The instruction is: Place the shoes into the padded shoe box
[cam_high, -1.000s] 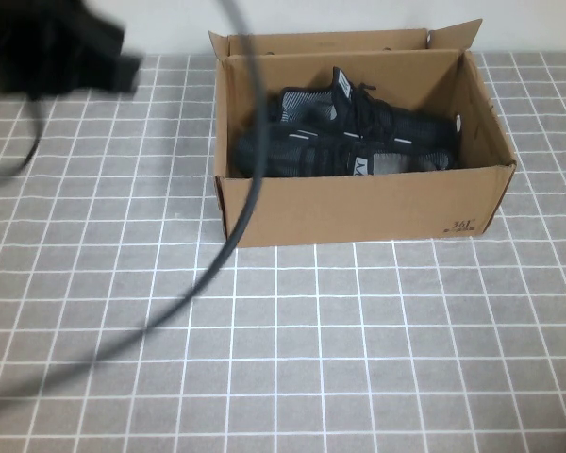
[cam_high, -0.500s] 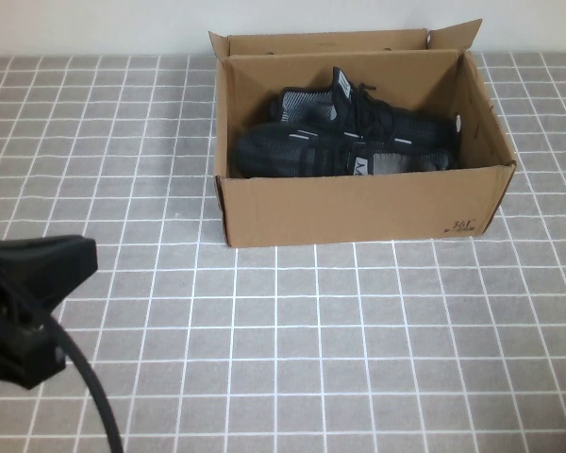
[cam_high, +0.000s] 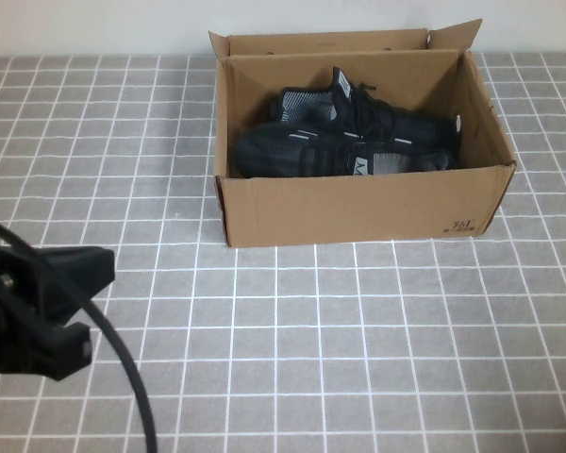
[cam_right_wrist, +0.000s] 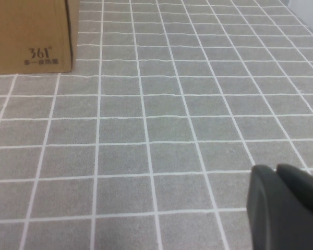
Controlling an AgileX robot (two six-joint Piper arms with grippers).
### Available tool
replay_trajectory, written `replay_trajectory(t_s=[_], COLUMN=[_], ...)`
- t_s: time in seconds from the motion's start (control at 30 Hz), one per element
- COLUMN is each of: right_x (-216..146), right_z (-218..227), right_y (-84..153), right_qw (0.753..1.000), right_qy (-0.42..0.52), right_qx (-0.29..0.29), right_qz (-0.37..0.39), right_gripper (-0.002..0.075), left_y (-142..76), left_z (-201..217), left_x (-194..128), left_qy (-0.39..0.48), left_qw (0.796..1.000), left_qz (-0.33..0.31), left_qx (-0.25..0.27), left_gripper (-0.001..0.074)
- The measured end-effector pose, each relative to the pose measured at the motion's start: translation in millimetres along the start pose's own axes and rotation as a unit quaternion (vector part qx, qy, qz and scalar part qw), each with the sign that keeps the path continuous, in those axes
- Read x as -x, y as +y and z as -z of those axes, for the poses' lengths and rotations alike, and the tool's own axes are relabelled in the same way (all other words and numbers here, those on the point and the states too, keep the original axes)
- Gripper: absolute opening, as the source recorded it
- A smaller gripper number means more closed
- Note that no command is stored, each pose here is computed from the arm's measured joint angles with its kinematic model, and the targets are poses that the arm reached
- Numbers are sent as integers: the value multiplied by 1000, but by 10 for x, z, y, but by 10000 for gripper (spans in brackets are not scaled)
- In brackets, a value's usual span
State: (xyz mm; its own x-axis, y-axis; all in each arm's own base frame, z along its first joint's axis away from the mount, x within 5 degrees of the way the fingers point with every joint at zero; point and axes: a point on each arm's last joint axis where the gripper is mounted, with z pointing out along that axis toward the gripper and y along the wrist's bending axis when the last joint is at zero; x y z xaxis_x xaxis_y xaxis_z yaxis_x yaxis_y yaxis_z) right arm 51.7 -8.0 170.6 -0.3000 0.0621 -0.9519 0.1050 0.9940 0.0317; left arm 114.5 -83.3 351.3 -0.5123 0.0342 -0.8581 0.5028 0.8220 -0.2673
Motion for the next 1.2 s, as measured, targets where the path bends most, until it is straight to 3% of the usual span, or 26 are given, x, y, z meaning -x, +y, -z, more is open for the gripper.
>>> replay_trajectory(t_s=[0.47,0.7,0.97,1.2], right_x=[0,0,0,0], right_z=[0,0,0,0], right_y=[0,0,0,0], right_qw=[1000,1000,1000,1000], right_qy=[0,0,0,0], right_qx=[0,0,0,0], right_qz=[0,1,1,1], right_gripper=[-8,-8,-8,-8], left_y=[118,143,285,440], left_z=[-95,-67,14,105], left_x=[34,-47,-565,-1155], left_qy=[1,-34,-177,-223], left_qw=[994,992,977,968], left_qz=[-91,-103,-109,-98], left_qx=[62,61,48,57], left_gripper=[-4,-4,-4,-4])
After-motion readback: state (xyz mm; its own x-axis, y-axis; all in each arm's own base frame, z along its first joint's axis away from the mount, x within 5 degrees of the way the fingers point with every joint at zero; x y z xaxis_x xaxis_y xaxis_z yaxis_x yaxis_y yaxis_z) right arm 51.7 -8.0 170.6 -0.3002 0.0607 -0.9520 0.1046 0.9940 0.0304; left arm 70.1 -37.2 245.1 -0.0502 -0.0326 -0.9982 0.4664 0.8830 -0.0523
